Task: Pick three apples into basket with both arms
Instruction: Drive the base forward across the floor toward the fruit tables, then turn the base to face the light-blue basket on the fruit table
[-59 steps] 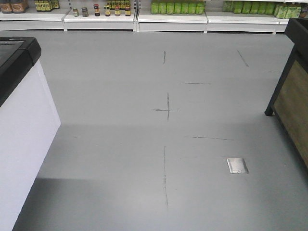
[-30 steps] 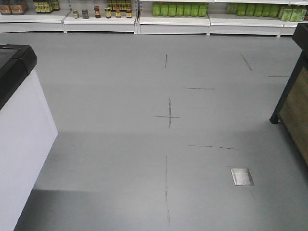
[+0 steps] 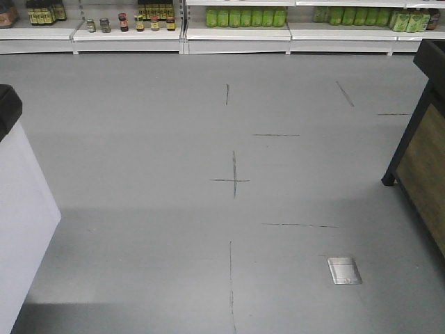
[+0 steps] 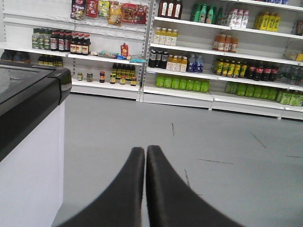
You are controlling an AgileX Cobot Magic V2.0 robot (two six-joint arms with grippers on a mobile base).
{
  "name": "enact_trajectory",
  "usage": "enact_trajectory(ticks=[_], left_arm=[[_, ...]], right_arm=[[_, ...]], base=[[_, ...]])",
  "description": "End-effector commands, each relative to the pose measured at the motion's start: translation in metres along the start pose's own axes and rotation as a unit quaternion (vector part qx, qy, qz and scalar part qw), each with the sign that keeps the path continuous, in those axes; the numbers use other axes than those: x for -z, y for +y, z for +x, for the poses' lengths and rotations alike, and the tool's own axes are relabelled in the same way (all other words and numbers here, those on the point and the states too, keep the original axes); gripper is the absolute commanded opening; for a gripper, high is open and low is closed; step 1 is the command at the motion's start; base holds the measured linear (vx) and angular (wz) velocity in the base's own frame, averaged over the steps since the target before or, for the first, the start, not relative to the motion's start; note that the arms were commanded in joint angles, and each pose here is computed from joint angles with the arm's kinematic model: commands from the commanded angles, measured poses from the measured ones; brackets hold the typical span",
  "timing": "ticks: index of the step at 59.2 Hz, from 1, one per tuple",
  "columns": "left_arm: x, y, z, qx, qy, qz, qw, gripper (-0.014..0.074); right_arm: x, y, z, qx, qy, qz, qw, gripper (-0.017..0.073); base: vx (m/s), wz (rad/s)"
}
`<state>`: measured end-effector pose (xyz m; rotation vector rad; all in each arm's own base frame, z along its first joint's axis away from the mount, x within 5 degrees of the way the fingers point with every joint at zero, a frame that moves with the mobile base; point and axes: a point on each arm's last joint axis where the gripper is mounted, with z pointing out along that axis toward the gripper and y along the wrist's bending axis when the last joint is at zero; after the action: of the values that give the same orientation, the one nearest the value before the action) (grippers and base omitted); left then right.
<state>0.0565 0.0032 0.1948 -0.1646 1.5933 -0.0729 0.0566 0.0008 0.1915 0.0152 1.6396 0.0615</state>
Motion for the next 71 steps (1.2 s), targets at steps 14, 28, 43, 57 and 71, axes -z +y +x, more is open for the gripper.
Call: enact_trajectory(ticks=[14, 28, 43, 57, 71], left_arm=[[0.003, -0.0024, -0.0166, 0.003, -0.059, 0.008, 0.998, -0.0006], [0.003, -0.0024, -0.0166, 0.003, -0.059, 0.008, 0.998, -0.0006], [0.003, -0.0024, -0.0166, 0.003, -0.059, 0.008, 0.998, -0.0006], [0.003, -0.0024, -0.0166, 0.003, -0.059, 0.008, 0.998, -0.0006], [0.003, -0.0024, -0.0166, 0.003, -0.059, 0.008, 0.998, -0.0006]], right_arm=[[0.0004, 0.0014, -0.0032, 0.004, -0.037, -0.008, 0.999, -0.0006], [0.0004, 0.0014, -0.0032, 0.004, -0.037, -0.008, 0.999, -0.0006], [0.0004, 0.0014, -0.0032, 0.004, -0.037, -0.008, 0.999, -0.0006], [0.0004, 0.0014, -0.0032, 0.004, -0.037, -0.008, 0.999, -0.0006], [0.0004, 0.0014, -0.0032, 0.004, -0.037, -0.008, 0.999, -0.0006]], base=[[0.19, -0.2], [0.18, -0.27], [0.17, -0.35], [0.14, -0.45], [0.12, -0.48]])
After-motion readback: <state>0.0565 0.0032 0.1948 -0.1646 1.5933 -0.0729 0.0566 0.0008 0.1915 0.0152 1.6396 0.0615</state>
